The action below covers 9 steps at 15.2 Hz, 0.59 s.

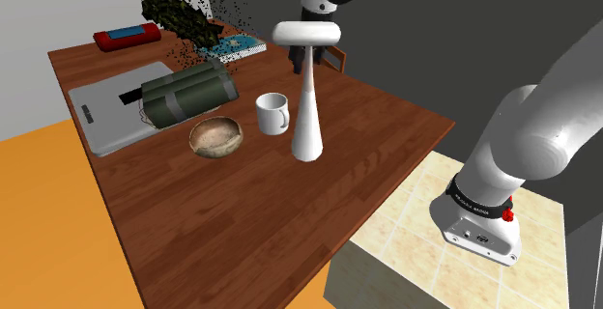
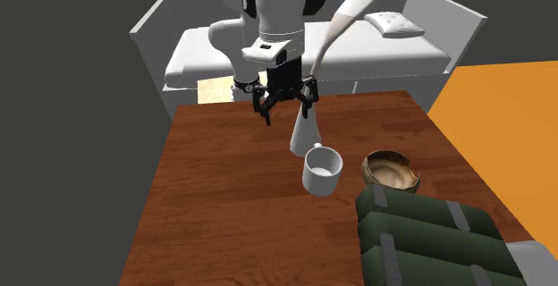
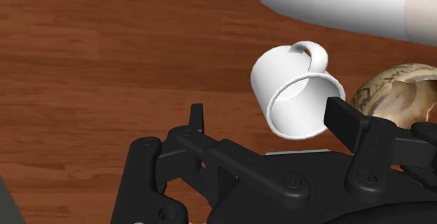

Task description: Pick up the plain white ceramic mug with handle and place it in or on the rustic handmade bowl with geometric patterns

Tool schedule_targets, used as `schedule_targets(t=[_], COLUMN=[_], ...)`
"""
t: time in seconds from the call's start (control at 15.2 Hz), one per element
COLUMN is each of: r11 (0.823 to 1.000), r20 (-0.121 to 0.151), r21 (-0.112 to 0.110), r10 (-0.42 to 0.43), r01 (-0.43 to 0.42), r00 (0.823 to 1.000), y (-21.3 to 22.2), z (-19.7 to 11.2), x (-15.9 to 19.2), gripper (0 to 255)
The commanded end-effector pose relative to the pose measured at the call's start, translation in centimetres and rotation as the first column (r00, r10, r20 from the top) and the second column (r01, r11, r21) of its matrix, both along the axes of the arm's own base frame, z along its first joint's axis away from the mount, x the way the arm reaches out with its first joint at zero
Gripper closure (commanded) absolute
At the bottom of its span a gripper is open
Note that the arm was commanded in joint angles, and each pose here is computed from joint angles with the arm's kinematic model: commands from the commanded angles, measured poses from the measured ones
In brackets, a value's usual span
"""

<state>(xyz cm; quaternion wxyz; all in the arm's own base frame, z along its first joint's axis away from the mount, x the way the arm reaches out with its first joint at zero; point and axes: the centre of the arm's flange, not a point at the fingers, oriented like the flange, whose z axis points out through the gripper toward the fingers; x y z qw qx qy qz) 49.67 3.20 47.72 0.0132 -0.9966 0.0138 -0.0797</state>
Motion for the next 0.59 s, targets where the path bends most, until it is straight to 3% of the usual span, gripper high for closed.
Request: schedule_targets(t=[0.0, 0.53], r11=[1.000, 1.000], r20=[-0.126, -0.108], r21=[-0.006, -0.007], r10=[0.010, 0.011], r01=[-0.011, -0.012], r00=[0.992, 0.994], y=[1.1, 3.7], z=[-3.1, -8.6], x=[0.7, 9.0], gripper=[0, 0])
